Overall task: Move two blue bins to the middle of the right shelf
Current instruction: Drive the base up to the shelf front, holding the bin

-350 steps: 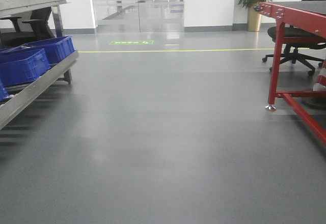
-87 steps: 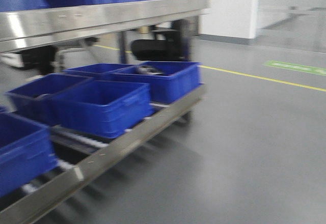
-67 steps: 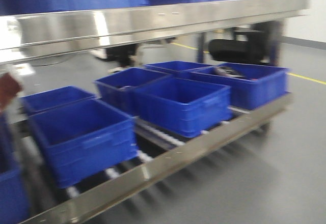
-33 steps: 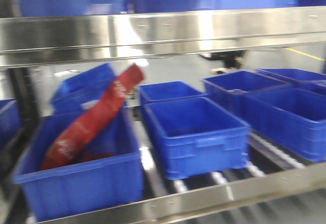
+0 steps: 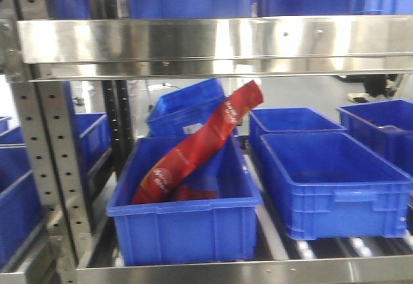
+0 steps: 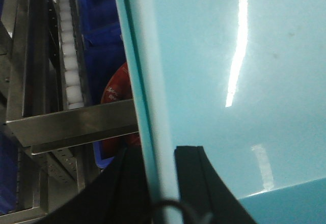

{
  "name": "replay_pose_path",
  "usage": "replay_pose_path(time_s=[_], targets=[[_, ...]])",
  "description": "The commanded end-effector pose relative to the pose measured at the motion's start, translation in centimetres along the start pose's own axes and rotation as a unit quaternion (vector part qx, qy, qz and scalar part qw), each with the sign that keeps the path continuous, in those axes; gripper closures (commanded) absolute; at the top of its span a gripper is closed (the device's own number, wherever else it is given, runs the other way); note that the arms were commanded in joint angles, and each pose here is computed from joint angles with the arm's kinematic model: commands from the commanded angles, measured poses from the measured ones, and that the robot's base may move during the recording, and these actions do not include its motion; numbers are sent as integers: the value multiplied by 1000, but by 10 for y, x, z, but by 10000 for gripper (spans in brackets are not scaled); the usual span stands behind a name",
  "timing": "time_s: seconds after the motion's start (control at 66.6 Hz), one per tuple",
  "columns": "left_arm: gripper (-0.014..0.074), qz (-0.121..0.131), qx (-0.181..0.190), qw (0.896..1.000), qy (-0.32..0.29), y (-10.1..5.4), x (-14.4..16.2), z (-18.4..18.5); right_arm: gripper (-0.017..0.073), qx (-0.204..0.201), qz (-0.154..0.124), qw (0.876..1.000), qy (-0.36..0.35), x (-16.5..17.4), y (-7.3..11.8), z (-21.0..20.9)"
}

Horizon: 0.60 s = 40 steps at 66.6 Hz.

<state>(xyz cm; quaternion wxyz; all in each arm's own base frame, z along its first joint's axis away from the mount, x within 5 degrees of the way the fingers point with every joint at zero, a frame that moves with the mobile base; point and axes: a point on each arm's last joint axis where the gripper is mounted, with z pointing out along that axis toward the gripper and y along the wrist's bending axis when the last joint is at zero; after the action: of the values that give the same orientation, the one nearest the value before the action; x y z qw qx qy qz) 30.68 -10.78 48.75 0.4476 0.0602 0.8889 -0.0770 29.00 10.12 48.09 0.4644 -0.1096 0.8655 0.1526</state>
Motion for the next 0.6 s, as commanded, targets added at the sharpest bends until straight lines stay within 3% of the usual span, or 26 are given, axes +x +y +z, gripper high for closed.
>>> replay_pose_path(time_s=[0.0,0.586], targets=[[705,4,21,999,-50,-4,-9,-16,712,-6,-1,998,-58,-12,2,-10],[705,4,21,999,-50,-4,-9,-16,712,-6,-1,998,-58,-12,2,-10]])
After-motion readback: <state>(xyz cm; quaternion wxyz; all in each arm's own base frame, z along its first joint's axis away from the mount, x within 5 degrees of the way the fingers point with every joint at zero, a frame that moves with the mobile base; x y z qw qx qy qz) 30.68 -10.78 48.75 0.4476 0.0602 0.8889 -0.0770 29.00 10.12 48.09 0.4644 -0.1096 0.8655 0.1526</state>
